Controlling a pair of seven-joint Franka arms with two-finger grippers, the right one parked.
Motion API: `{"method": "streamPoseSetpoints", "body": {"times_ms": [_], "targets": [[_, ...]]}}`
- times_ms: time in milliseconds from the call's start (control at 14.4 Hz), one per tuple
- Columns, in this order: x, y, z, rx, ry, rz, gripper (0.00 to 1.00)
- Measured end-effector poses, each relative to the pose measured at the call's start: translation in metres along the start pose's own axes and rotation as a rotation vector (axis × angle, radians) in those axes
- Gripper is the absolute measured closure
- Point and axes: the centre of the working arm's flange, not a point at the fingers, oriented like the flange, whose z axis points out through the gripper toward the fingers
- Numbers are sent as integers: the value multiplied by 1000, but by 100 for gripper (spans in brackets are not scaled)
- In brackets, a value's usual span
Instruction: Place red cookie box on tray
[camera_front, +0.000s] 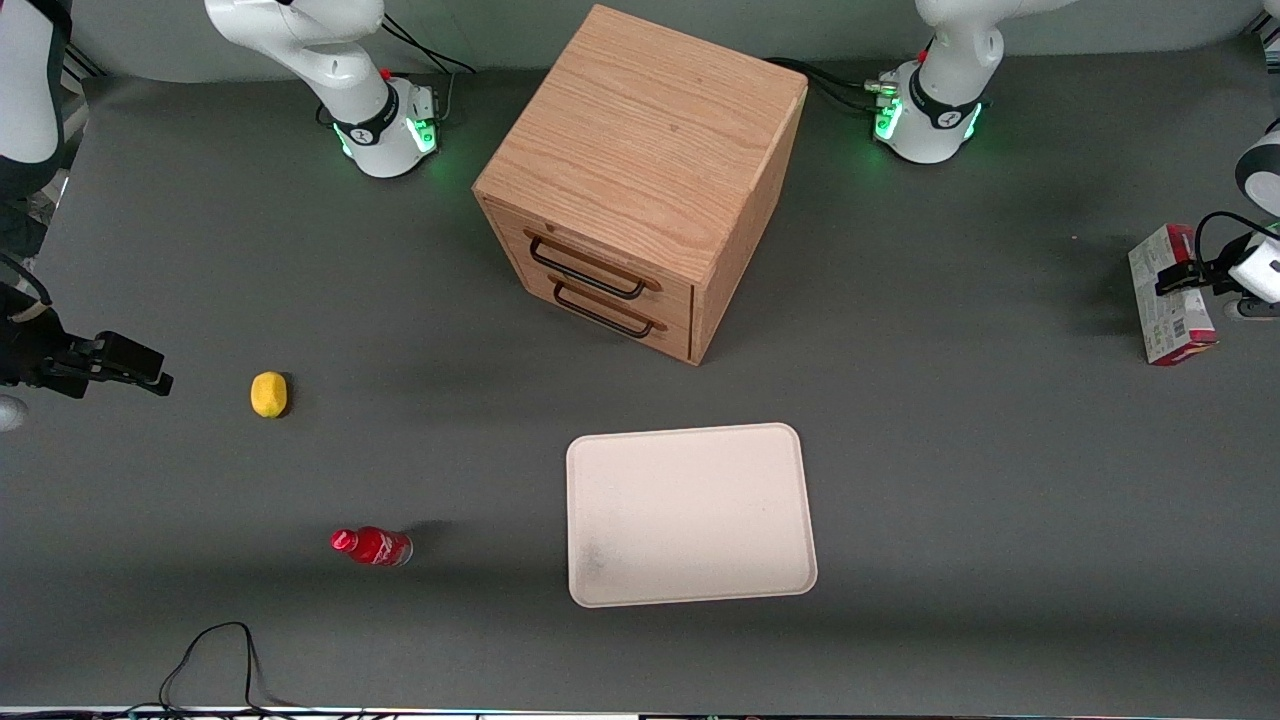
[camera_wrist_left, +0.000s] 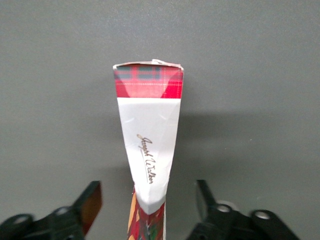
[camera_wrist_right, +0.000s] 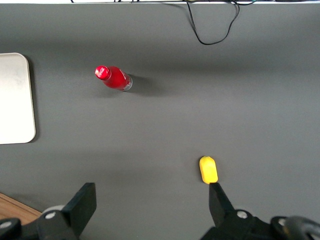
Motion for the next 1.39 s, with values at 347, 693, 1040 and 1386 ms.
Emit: {"method": "streamPoseSetpoints", "body": {"times_ms": [347,693,1040,1386], "targets": [[0,0,1,-5,3,28,74],[8,7,-1,-9,10,39,97],[86,85,-59,-59,17,3,97],[152,178,-142,-78,44,-36,97]]}}
